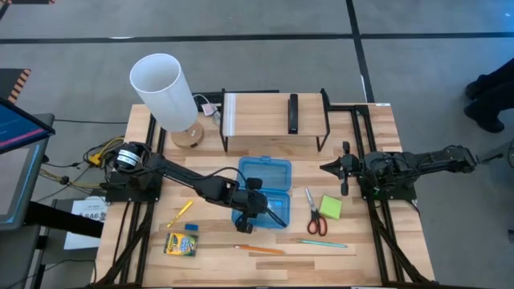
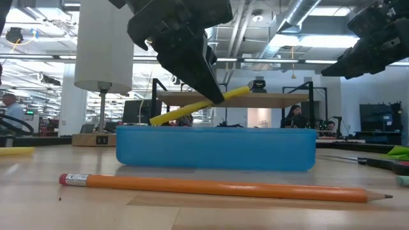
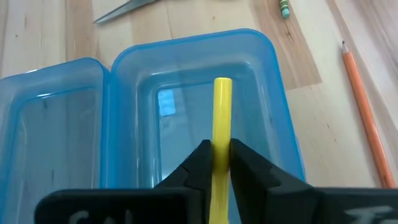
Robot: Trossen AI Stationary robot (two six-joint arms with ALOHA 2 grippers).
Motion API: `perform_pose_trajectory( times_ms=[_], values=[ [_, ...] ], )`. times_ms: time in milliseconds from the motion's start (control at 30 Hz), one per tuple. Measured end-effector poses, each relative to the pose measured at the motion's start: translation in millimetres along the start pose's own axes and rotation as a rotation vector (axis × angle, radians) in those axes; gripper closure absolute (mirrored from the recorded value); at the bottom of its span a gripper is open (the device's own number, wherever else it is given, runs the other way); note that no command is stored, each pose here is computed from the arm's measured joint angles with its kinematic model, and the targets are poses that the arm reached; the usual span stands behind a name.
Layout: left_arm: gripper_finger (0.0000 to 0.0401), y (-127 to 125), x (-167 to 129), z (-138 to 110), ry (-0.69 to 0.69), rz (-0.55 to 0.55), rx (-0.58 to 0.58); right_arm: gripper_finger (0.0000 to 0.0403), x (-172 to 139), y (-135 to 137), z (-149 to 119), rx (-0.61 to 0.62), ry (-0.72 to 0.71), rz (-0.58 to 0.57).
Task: Pack school essentials
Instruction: Put the right yellow pen into the blue supply box, then put the green sticky note into the blue supply box
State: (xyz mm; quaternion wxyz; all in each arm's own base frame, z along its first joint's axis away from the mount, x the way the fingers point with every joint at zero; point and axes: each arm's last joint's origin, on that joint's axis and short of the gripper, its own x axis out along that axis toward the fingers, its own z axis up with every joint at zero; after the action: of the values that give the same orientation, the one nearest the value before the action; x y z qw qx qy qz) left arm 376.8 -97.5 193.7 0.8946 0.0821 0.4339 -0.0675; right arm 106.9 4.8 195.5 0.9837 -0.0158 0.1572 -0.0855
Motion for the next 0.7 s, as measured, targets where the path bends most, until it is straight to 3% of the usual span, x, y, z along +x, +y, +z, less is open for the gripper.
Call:
perform_pose_trajectory(
  times_ms=[200,333,467,700],
  values=[
    [0.0298,-0.1,-1.3,-0.1,0.003,0.005,-0.012,0.0376,0.0,0.0,0.0,0.0,0.0,0.0],
    [0.0272,-2.2,-21.9,1.6,0.013,-0.01,-0.035,0.0376,0.0,0.0,0.0,0.0,0.0,0.0],
    [0.0275,-16.2,-51.1,1.2,0.023,0.022,-0.055,0.0376,0.0,0.0,-0.5,-0.001,0.005,0.0],
    [0.0299,-53.6,-90.7,-8.0,-0.075,0.141,-0.027,0.0376,-0.1,-0.1,-2.0,-0.006,0.02,-0.001]
  ],
)
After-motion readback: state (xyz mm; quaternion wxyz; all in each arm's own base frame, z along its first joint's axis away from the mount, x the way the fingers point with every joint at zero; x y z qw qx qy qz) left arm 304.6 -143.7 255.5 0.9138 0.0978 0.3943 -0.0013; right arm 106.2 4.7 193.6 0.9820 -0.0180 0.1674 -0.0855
